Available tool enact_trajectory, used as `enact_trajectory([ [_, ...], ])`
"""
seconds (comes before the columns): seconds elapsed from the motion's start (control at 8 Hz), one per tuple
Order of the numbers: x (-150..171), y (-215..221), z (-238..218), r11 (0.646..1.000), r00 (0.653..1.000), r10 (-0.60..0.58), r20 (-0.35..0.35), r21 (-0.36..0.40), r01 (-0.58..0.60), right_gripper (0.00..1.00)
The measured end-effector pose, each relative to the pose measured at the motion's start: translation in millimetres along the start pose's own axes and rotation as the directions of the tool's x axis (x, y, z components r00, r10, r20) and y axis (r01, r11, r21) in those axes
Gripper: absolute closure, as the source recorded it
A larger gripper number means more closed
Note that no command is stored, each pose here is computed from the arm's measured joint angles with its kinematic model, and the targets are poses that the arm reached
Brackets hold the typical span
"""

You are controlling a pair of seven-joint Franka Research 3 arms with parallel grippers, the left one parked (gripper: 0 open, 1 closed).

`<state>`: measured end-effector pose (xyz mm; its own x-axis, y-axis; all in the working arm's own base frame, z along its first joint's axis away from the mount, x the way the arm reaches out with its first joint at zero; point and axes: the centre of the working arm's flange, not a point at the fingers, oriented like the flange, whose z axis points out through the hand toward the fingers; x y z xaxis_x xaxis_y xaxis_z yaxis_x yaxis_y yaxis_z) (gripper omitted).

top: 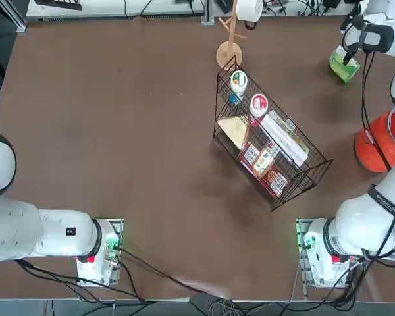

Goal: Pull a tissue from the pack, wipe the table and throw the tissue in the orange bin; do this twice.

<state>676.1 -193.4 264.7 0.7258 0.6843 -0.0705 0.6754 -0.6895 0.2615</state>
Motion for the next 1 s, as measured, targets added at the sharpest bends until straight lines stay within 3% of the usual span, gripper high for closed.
enact_trajectory([
  [0.12, 0.1, 0.0, 0.1, 1.000, 1.000, 0.000, -0.001, -0.001, 0.000, 0.32],
  [0.25, 0.3, -0.1, 1.0, 1.000, 1.000, -0.001, -0.002, -0.002, 0.001, 0.45],
  [0.62, 2.1, -2.1, 6.6, 1.000, 1.000, -0.004, -0.006, -0.002, 0.004, 0.56],
  [0.75, 2.3, -2.2, 6.5, 1.000, 1.000, -0.004, -0.006, -0.002, 0.004, 0.80],
  [1.0, 3.4, -2.0, 5.6, 1.000, 1.000, -0.005, -0.009, -0.004, 0.004, 0.92],
])
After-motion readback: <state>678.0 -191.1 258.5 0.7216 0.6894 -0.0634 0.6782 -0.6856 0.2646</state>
